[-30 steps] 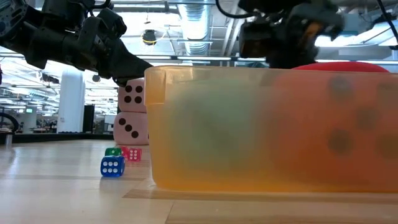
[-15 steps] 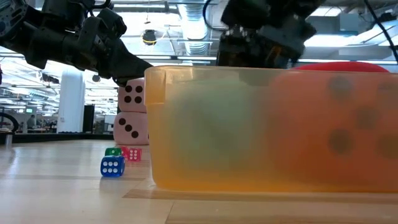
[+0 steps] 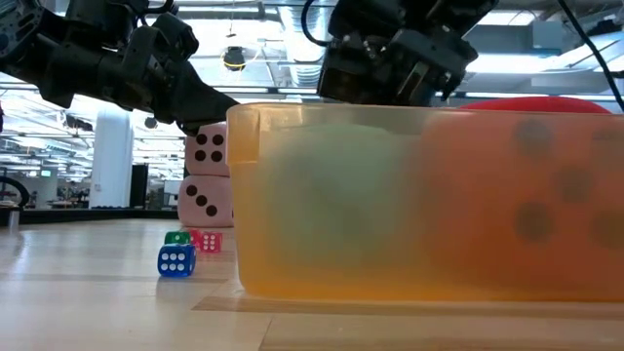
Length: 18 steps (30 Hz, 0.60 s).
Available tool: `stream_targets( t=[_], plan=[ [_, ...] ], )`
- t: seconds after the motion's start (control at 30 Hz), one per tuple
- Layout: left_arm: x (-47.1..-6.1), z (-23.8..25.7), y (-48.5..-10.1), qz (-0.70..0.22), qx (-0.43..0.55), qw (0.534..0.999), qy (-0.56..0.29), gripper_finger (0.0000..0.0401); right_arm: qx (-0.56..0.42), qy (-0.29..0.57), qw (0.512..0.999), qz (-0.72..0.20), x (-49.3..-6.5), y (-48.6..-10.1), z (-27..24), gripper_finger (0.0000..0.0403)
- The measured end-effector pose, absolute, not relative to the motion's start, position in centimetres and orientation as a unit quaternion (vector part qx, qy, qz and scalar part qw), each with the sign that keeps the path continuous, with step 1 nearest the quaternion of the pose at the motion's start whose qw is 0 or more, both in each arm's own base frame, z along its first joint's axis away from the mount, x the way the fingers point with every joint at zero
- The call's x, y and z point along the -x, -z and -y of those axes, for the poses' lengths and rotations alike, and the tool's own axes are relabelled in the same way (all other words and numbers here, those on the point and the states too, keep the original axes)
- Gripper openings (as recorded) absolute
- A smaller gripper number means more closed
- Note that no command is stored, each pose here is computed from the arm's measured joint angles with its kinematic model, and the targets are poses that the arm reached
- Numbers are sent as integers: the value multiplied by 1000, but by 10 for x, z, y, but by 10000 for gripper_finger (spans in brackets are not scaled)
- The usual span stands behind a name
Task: Pick & Place Dice
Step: Adjust the dice in the orange bin
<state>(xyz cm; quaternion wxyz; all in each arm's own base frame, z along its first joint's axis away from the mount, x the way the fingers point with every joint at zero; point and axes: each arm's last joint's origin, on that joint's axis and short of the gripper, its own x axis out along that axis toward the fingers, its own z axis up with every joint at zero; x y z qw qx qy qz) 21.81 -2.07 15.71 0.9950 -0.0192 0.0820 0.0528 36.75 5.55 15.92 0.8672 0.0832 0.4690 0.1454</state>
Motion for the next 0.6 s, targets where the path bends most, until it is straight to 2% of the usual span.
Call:
stream_targets(
  t=[0.37, 0.6],
  plan=[
    [-218, 21, -157, -82, 18, 995, -52, 0, -82, -238, 858, -448, -368, -162, -62, 0],
    [-218, 21, -157, -82, 18, 995, -52, 0, -82, -265, 854, -440, -369, -161, -66, 0]
  ],
)
